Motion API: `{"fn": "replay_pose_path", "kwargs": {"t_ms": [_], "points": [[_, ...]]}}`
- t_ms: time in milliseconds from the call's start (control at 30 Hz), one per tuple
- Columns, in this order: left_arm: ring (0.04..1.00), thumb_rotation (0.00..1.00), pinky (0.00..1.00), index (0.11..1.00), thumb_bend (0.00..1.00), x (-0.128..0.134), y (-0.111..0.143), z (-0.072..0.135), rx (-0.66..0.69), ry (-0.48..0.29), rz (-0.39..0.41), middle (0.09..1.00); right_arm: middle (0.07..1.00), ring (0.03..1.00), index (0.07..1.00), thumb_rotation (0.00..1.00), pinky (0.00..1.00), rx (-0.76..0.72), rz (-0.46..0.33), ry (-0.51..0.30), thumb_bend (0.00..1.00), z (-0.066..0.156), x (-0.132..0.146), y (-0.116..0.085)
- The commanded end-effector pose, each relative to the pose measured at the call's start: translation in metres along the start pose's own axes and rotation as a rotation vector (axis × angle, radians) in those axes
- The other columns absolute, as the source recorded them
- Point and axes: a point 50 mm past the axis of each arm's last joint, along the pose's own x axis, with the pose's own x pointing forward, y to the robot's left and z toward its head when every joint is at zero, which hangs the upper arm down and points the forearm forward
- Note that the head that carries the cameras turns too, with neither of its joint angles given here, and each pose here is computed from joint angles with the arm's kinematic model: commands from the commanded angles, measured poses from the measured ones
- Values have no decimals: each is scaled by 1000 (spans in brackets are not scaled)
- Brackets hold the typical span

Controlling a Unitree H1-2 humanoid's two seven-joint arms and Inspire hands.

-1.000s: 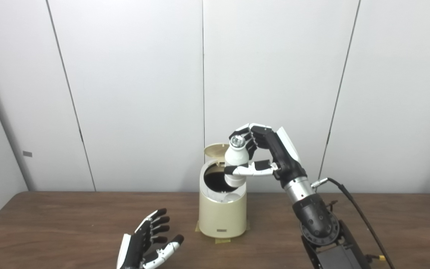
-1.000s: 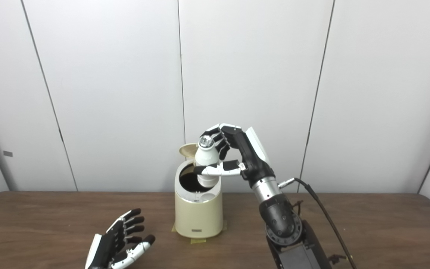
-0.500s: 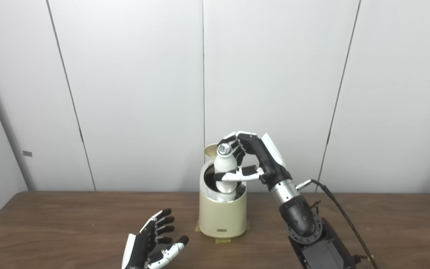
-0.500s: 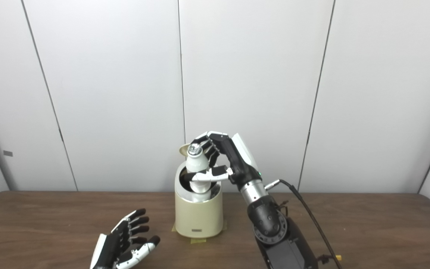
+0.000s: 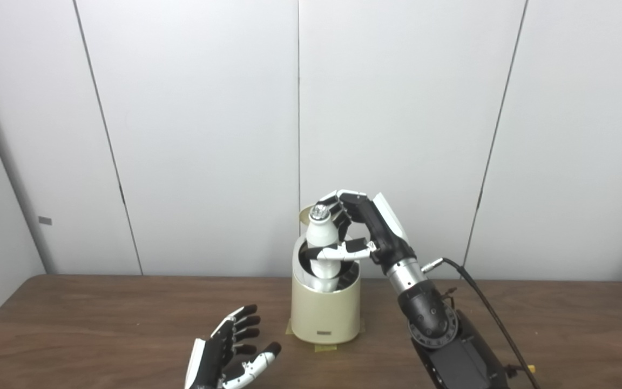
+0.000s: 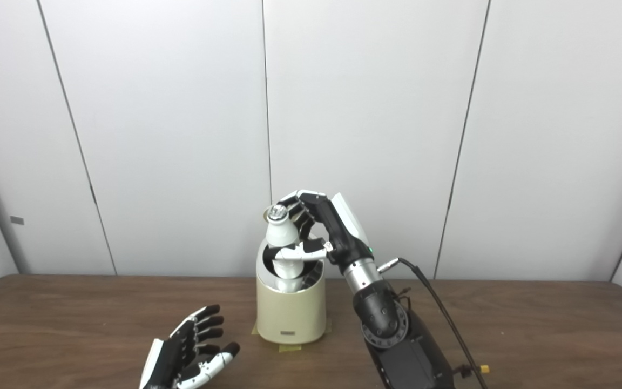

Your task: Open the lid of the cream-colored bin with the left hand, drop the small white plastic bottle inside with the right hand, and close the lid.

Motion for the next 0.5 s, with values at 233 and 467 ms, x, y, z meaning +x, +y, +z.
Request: {"fn": "replay_pose_path", "kwargs": {"t_ms": [233, 467], "points": [[761, 178, 673, 846, 671, 9, 0, 23, 3, -86, 18, 793, 483, 366, 555, 0, 287, -45, -31, -95, 508, 17, 29, -10], [749, 176, 660, 843, 667, 7, 0, 23, -2, -88, 17, 790, 482, 364, 554, 0, 291, -82, -22, -102, 508, 13, 33, -9]]}}
